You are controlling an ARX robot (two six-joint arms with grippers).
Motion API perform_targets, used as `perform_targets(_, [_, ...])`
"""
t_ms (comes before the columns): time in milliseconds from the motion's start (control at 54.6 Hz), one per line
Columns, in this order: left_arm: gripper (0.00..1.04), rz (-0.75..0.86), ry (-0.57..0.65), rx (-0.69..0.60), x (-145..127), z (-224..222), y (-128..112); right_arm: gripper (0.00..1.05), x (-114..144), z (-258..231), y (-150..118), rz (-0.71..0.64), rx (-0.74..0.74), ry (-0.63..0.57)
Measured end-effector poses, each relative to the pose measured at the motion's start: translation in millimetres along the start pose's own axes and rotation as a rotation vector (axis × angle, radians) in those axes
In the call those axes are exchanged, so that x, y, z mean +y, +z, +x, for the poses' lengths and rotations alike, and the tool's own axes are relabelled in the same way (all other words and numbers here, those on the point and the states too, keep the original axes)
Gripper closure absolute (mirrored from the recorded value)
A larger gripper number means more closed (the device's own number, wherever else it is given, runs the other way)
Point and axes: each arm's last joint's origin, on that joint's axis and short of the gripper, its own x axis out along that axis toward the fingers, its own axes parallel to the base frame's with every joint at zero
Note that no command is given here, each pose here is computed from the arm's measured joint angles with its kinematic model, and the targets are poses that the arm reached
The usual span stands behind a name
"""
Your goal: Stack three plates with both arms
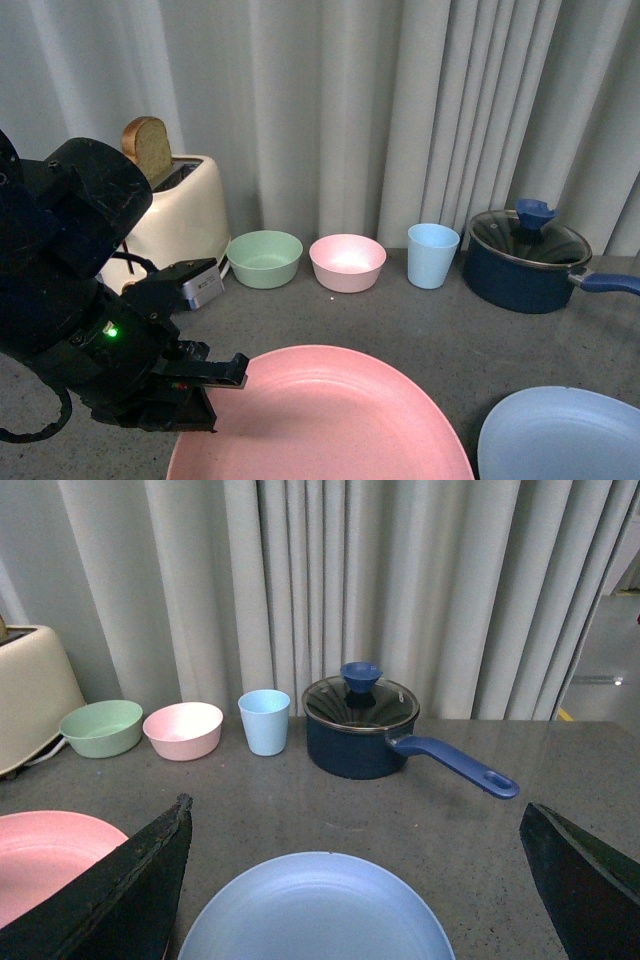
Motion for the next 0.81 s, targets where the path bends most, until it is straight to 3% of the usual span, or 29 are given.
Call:
perform_targets(311, [1.00, 0.004, 0.000, -0.003, -1.9, 4.1, -0.8, 0.07, 0.0, 0.0, 0.0, 0.000, 0.000, 0.000])
perform_targets(549, [0.60, -0.046, 0.022, -0.029, 1.8, 3.4, 2.6, 0.07, 0.0, 0.0, 0.0, 0.000, 0.000, 0.000])
perform_targets(641, [0.41, -0.074, 0.025, -0.057, 9.0, -3.2, 6.5, 0.07, 0.0, 0.0, 0.0, 0.000, 0.000, 0.000])
perform_targets(805, [0.11, -0.097, 0.098, -0.294, 26.3, -43.3, 18.1, 0.07, 0.0, 0.0, 0.0, 0.000, 0.000, 0.000])
